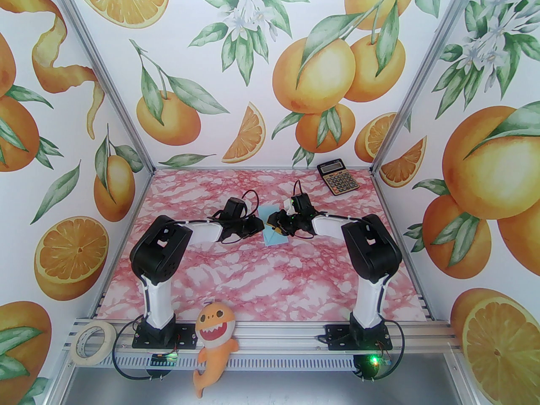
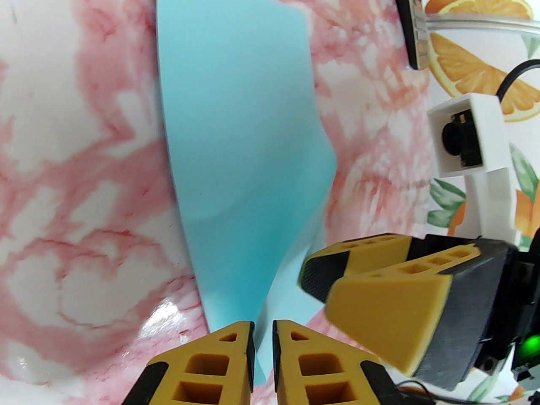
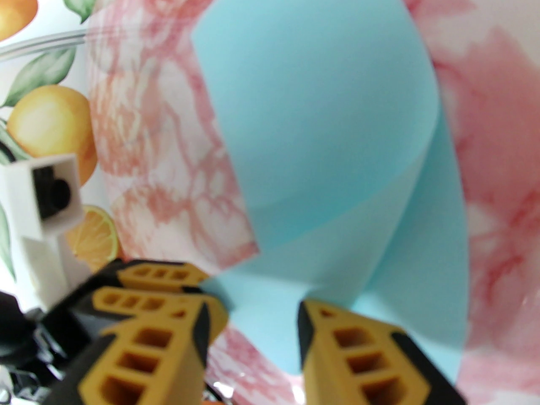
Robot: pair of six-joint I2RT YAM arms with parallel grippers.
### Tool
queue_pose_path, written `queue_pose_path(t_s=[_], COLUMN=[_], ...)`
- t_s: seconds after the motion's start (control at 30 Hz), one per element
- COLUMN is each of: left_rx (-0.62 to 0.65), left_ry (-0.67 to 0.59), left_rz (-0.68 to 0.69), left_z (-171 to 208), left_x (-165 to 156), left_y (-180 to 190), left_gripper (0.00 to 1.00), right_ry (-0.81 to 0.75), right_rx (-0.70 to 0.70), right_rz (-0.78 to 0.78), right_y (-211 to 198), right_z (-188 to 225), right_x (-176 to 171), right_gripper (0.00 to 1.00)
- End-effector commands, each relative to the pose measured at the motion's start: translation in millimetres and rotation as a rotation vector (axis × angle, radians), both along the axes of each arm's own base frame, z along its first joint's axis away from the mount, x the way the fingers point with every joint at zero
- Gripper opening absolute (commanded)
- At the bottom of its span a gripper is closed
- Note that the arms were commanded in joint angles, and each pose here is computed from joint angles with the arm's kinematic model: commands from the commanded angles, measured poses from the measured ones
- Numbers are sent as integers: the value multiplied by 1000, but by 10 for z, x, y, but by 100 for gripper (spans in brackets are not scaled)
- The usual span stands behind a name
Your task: Fold a paper plane with a square sheet of paper (fold left side to right side)
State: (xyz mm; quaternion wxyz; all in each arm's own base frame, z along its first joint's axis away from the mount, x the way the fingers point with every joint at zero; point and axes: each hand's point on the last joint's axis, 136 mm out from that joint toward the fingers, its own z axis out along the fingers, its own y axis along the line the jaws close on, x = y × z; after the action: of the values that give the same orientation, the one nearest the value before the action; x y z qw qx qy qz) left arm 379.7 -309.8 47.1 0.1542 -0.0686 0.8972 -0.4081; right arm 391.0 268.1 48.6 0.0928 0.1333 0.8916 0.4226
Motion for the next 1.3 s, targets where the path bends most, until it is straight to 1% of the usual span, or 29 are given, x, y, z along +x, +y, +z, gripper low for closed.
queue_pose_path(t_s=[0.0,0.03,0.07,0.37,0.53,0.6,0.7,0.8,0.87,1.17,1.27], left_rx=[-10,-8,-5,31,41,46,49,48,41,33,34], left_ry=[-44,-47,-50,-70,-70,-69,-69,-68,-65,-56,-51], left_rz=[-14,-13,-15,-46,-71,-76,-87,-96,-101,-103,-108], left_z=[76,82,84,72,32,14,-3,-19,-26,-59,-82], left_x=[97,102,102,172,212,226,240,238,231,203,196], left_y=[-68,-64,-66,-34,-22,-15,-9,-22,-40,-40,-44], left_gripper=[5,1,0,0,0,0,0,0,0,0,0], right_ry=[-17,-18,-19,-46,-69,-74,-75,-65,-57,-36,-21], right_rx=[-4,-4,-4,-14,-4,-2,2,0,0,6,2], right_rz=[-13,-12,-11,19,40,41,49,50,50,80,84], right_y=[-14,-14,-14,-28,-28,-33,-23,-17,-6,102,116], right_z=[34,37,40,128,200,216,219,180,150,70,3], right_x=[13,12,9,-41,-95,-122,-165,-198,-215,-266,-304], right_gripper=[41,41,41,42,40,36,24,10,5,0,0])
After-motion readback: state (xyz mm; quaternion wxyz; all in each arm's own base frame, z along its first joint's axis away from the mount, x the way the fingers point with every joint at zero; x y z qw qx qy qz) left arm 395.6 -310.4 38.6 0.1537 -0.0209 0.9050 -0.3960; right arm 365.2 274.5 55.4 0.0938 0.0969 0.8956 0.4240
